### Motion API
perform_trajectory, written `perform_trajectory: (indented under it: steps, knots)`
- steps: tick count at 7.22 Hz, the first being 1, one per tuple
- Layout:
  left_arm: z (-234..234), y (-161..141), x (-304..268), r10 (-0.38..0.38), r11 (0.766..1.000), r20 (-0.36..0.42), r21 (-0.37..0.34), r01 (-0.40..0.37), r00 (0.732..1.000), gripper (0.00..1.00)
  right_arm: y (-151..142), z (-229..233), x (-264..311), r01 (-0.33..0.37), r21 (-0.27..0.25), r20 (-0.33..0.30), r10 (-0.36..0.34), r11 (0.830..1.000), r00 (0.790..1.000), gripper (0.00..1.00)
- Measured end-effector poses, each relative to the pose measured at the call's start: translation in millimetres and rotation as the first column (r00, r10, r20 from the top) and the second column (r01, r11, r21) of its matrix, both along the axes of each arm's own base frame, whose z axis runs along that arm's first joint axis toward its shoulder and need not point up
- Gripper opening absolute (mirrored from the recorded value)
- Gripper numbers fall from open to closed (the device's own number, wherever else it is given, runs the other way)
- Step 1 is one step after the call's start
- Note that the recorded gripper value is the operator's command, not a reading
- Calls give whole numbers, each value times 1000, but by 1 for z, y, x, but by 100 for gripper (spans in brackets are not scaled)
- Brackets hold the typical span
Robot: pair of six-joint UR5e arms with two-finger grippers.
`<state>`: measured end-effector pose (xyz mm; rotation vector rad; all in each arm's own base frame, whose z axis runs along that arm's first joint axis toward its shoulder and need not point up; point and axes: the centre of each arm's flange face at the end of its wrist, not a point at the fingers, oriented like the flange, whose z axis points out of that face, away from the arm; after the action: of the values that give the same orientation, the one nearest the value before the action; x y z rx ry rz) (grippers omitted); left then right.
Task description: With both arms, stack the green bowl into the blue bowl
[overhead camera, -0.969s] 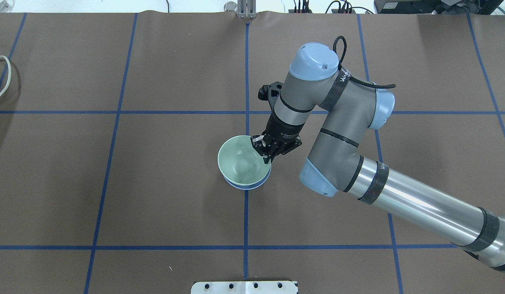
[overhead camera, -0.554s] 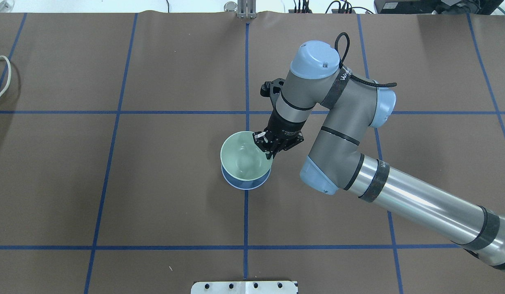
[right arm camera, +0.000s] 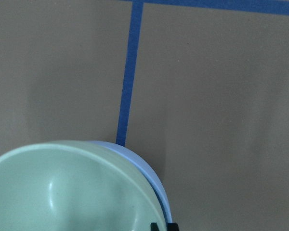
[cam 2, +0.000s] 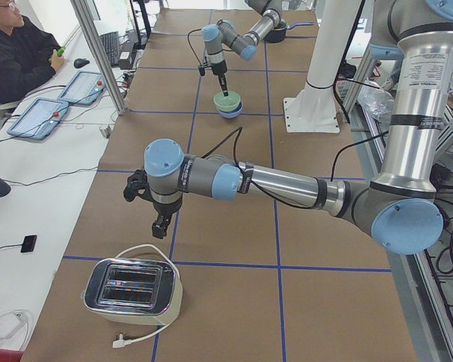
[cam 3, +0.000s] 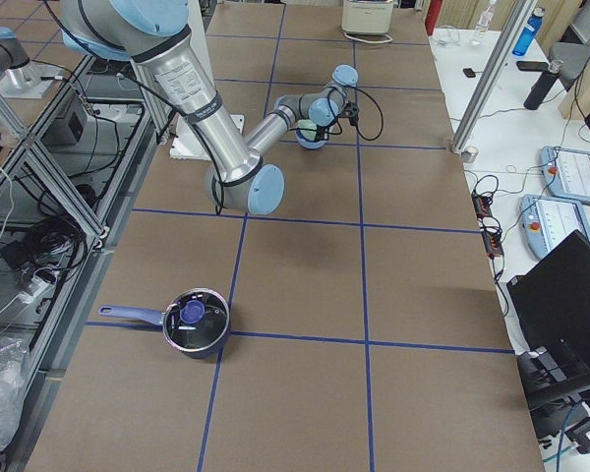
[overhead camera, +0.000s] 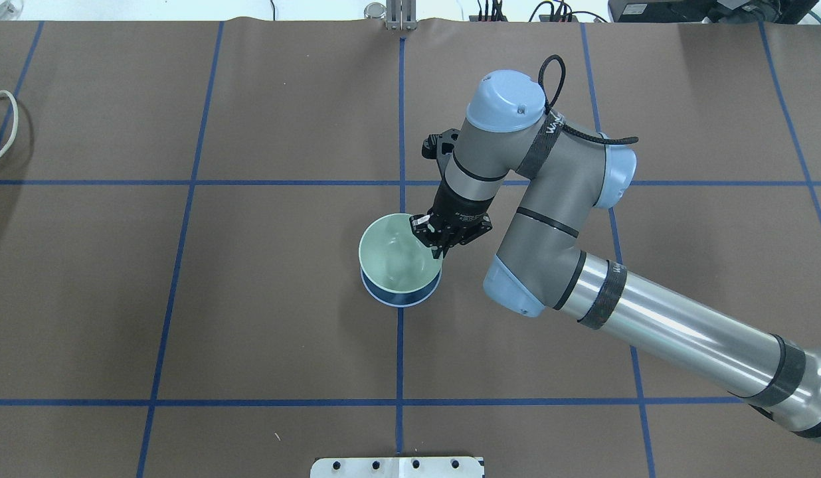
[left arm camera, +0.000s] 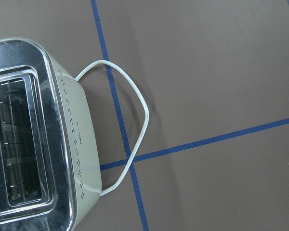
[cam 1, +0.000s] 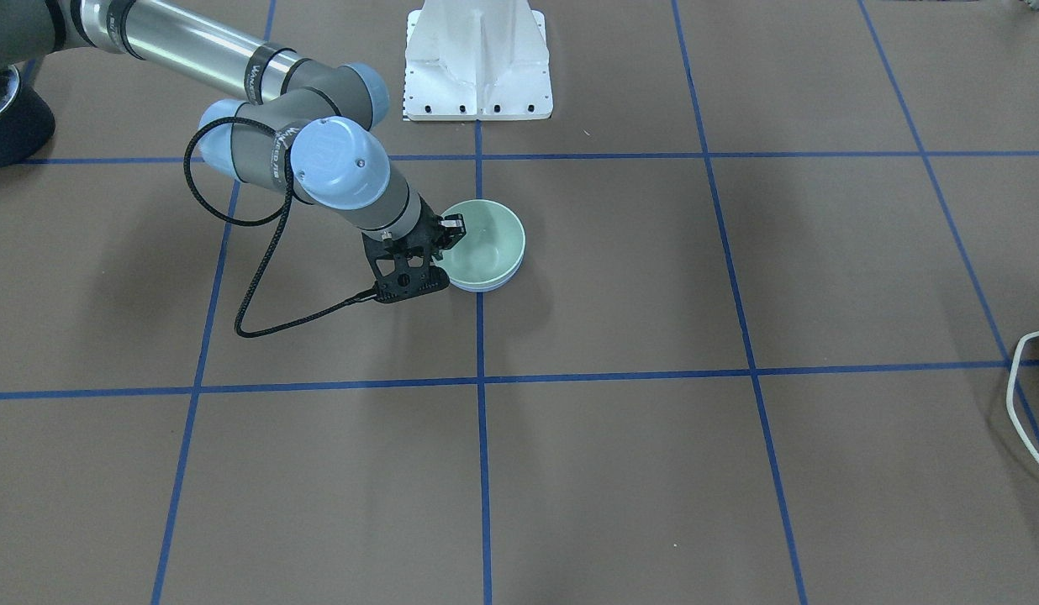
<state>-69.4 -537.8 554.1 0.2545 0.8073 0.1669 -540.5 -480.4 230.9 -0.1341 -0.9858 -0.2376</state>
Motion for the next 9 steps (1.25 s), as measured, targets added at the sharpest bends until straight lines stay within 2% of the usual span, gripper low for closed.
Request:
perform_trajectory:
  steps: [2,3,4,5,9]
  knots:
    - [-1,-2,1,2,1000,0,0,-2,1000,98,2,0,-2,3,0,-1,-3,1000,1000,6]
    - [-1,-2,2,2,1000,0,-1,-2,1000,98,3,2,-2,4,-1,-3,-4,1000,1000,18]
    - [-1,-3,2,2,1000,0,-2,-2,1000,98,3,4,-2,3,0,-6,-3,1000,1000,50]
    - [0,-4,2,2,1000,0,-3,-2,1000,98,3,4,-2,-2,2,-8,2,1000,1000,98]
    - [1,-4,2,1,1000,-1,-7,-1,1000,98,4,0,2,-15,-5,1,15,1000,1000,100]
